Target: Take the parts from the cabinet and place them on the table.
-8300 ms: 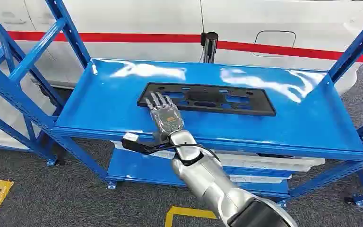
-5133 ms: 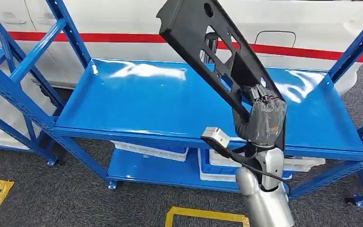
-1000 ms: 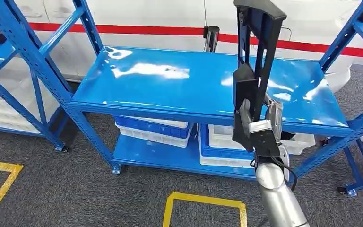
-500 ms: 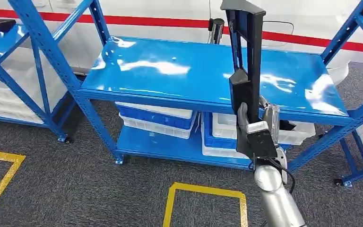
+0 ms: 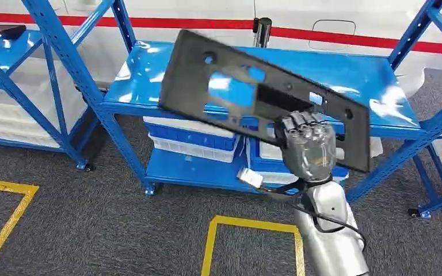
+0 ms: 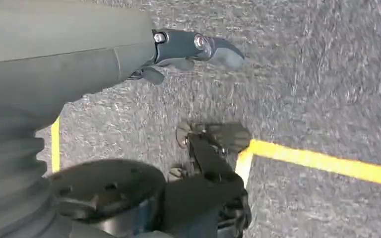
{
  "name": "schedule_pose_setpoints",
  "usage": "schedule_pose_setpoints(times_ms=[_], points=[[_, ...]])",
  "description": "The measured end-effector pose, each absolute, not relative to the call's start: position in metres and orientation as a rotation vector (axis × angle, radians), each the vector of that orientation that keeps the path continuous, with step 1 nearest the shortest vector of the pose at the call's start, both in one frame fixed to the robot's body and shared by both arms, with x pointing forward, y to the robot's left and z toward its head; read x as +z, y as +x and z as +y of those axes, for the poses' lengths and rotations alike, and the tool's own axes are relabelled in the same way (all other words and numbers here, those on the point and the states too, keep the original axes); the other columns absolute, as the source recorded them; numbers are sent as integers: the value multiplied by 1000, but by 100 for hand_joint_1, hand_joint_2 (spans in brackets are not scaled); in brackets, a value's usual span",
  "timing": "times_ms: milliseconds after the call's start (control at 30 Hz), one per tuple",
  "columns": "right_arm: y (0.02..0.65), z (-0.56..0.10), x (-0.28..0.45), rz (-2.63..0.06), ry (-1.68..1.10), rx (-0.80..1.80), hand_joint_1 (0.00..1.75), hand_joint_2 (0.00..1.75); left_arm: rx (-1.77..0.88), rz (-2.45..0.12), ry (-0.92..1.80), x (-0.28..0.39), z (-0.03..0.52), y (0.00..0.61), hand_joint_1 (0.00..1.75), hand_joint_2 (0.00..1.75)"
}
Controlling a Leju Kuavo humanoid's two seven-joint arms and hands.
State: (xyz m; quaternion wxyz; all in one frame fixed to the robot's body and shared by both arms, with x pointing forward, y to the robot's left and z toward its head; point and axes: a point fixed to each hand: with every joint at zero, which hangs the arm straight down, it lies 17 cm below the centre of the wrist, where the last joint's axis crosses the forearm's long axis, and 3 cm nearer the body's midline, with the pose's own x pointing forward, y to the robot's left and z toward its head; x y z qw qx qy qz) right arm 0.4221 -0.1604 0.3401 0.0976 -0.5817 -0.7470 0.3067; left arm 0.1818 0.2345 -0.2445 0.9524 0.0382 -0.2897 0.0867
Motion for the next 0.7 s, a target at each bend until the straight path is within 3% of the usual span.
schedule_pose_setpoints(times_ms=[133, 700], points=[[422, -171, 353, -2218, -1697, 771, 175, 175, 180, -589, 79, -245, 235, 182, 0, 175], [434, -146, 372, -2324, -1596, 747, 175, 175, 238, -605, 107, -244, 247, 180, 0, 175]])
